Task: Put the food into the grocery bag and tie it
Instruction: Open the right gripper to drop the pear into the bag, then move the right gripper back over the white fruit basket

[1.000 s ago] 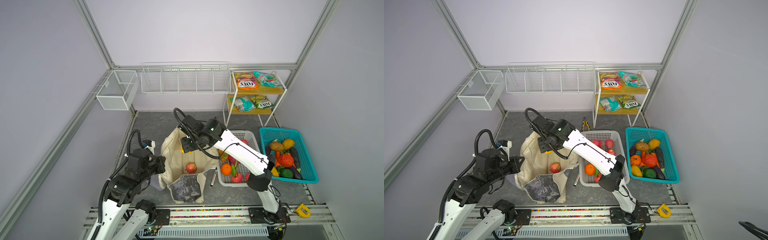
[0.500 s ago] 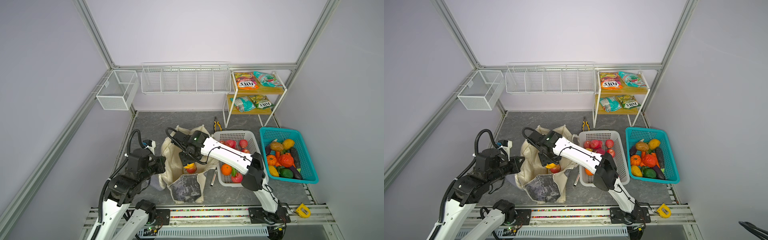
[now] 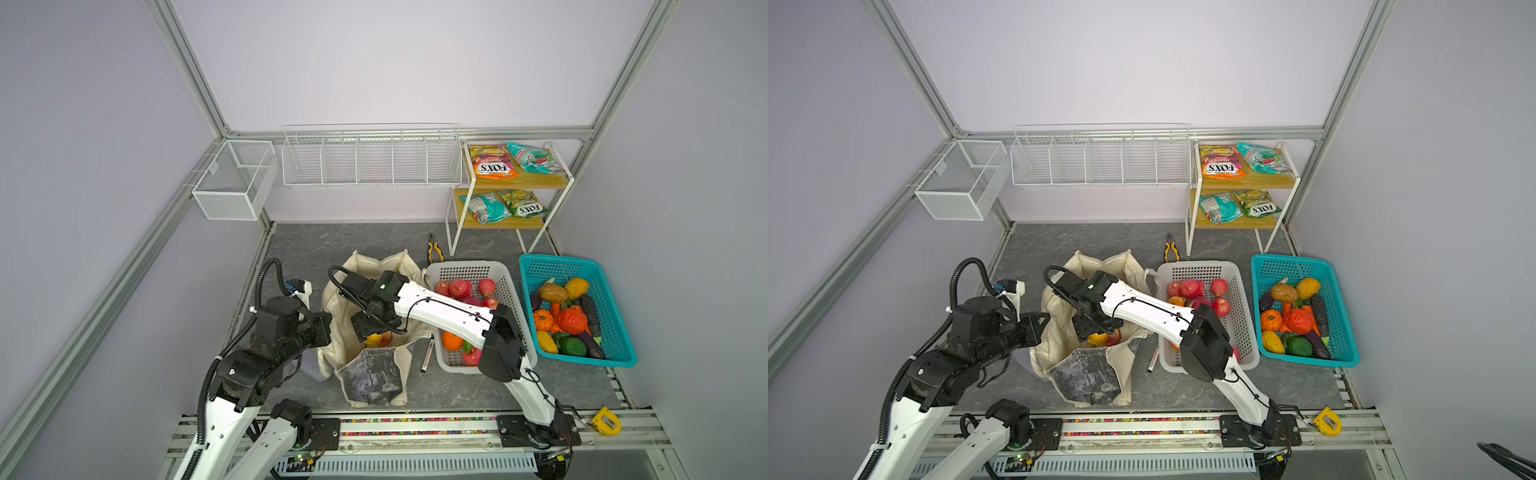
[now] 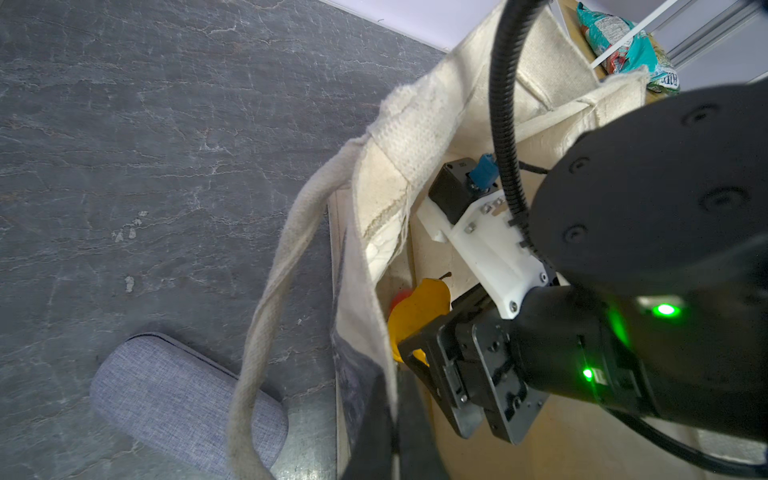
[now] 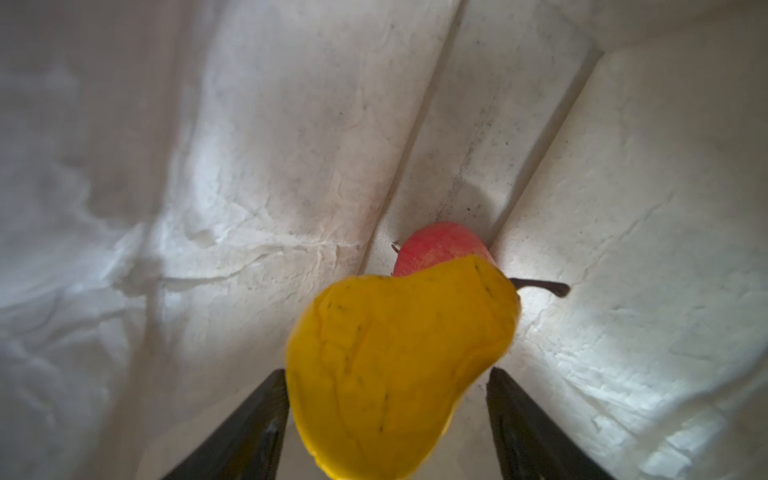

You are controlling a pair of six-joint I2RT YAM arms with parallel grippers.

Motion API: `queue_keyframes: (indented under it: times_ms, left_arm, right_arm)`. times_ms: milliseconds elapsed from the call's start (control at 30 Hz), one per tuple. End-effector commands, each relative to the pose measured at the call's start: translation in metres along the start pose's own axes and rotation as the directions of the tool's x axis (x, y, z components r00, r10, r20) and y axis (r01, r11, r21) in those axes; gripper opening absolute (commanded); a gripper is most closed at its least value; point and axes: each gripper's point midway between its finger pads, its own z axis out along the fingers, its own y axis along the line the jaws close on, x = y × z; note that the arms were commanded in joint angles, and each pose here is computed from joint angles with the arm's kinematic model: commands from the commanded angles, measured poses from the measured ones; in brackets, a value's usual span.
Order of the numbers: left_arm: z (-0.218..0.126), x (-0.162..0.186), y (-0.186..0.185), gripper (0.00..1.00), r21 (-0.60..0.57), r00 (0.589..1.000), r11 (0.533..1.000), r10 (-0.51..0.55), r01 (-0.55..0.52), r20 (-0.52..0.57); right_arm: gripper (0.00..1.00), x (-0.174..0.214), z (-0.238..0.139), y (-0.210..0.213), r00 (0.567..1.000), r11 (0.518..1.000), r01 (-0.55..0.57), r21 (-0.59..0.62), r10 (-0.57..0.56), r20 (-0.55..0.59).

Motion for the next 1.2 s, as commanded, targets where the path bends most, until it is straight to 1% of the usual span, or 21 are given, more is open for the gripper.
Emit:
queue_keyframes:
  times_ms: [0,100,200,300,367,400,433,467,600,733,800,833,900,933,1033,1067,1100,1133,1167]
  left_arm:
    - [-0.004,0.002,-0.002,0.0,0.012,1.0,1.0,0.026,-0.026,-0.003]
    - [-0.003,0.002,-0.002,0.0,0.012,1.0,1.0,0.026,-0.026,-0.003]
    - [-0.002,0.003,-0.001,0.0,0.01,1.0,1.0,0.026,-0.026,-0.009]
    - [-0.002,0.004,-0.001,0.0,0.008,1.0,1.0,0.025,-0.025,-0.013]
    - [-0.002,0.005,0.0,0.0,0.004,1.0,1.0,0.027,-0.026,-0.015]
    - [-0.002,0.005,0.0,0.0,0.003,1.0,1.0,0.025,-0.025,-0.016]
    - [-0.001,0.007,0.001,0.0,0.001,0.999,1.0,0.026,-0.026,-0.019]
    - [-0.001,0.007,0.002,0.0,0.0,1.0,1.0,0.025,-0.025,-0.019]
    - [-0.001,0.01,0.004,0.0,-0.006,0.999,1.0,0.023,-0.023,-0.022]
    - [-0.003,0.011,0.006,0.0,-0.013,1.0,1.0,0.022,-0.022,-0.018]
    - [-0.003,0.011,0.005,0.0,-0.011,1.0,1.0,0.021,-0.021,-0.018]
    - [-0.003,0.01,0.005,0.0,-0.012,1.0,1.0,0.021,-0.021,-0.017]
    - [-0.002,0.011,0.006,0.0,-0.014,1.0,1.0,0.021,-0.022,-0.02]
    - [-0.002,0.011,0.006,0.0,-0.015,1.0,1.0,0.022,-0.022,-0.021]
    - [-0.001,0.012,0.007,0.0,-0.018,0.999,1.0,0.023,-0.023,-0.023]
    - [-0.001,0.013,0.007,0.0,-0.016,0.999,1.0,0.023,-0.024,-0.025]
    - [0.0,0.013,0.007,0.0,-0.015,0.999,1.0,0.024,-0.024,-0.026]
    - [0.0,0.013,0.007,0.0,-0.016,0.999,1.0,0.024,-0.025,-0.028]
    - [0.001,0.013,0.006,0.0,-0.015,0.999,1.0,0.025,-0.025,-0.031]
  right_arm:
    - [0.82,-0.002,0.003,-0.004,1.0,1.0,-0.008,0.028,0.007,0.016]
    - [0.88,-0.007,-0.008,-0.003,0.999,0.999,-0.002,0.033,0.001,0.046]
    - [0.93,-0.014,-0.028,-0.001,0.995,0.999,0.012,0.042,-0.016,0.101]
    - [0.97,-0.024,-0.06,-0.002,0.985,0.999,0.02,0.049,-0.029,0.171]
    - [1.0,-0.031,-0.089,-0.002,0.973,0.999,0.025,0.044,-0.035,0.229]
    - [0.99,-0.033,-0.103,-0.002,0.966,0.999,0.026,0.042,-0.036,0.255]
    - [0.92,-0.036,-0.121,-0.004,0.956,0.999,0.024,0.039,-0.034,0.292]
    - [0.88,-0.039,-0.139,-0.006,0.944,0.999,0.021,0.034,-0.031,0.328]
    - [0.88,-0.044,-0.206,-0.021,0.882,1.0,-0.007,0.015,-0.001,0.471]
    - [0.88,-0.036,-0.274,-0.053,0.79,0.997,-0.079,-0.006,0.066,0.61]
    - [0.88,-0.03,-0.303,-0.072,0.728,0.992,-0.124,-0.022,0.106,0.677]
    - [0.88,-0.026,-0.318,-0.083,0.688,0.989,-0.146,-0.031,0.124,0.715]
    - [0.88,-0.02,-0.34,-0.097,0.615,0.991,-0.132,-0.035,0.109,0.781]
    - [0.88,-0.016,-0.348,-0.107,0.572,0.99,-0.139,-0.03,0.105,0.814]
    - [0.88,0.001,-0.365,-0.153,0.4,0.949,-0.306,-0.078,0.203,0.894]
    - [0.88,0.01,-0.364,-0.168,0.358,0.929,-0.36,-0.09,0.227,0.906]
    - [0.88,0.017,-0.362,-0.18,0.328,0.909,-0.404,-0.1,0.246,0.912]
    - [0.88,0.024,-0.357,-0.192,0.308,0.888,-0.446,-0.111,0.268,0.913]
    - [0.88,0.031,-0.352,-0.202,0.296,0.866,-0.485,-0.117,0.289,0.91]
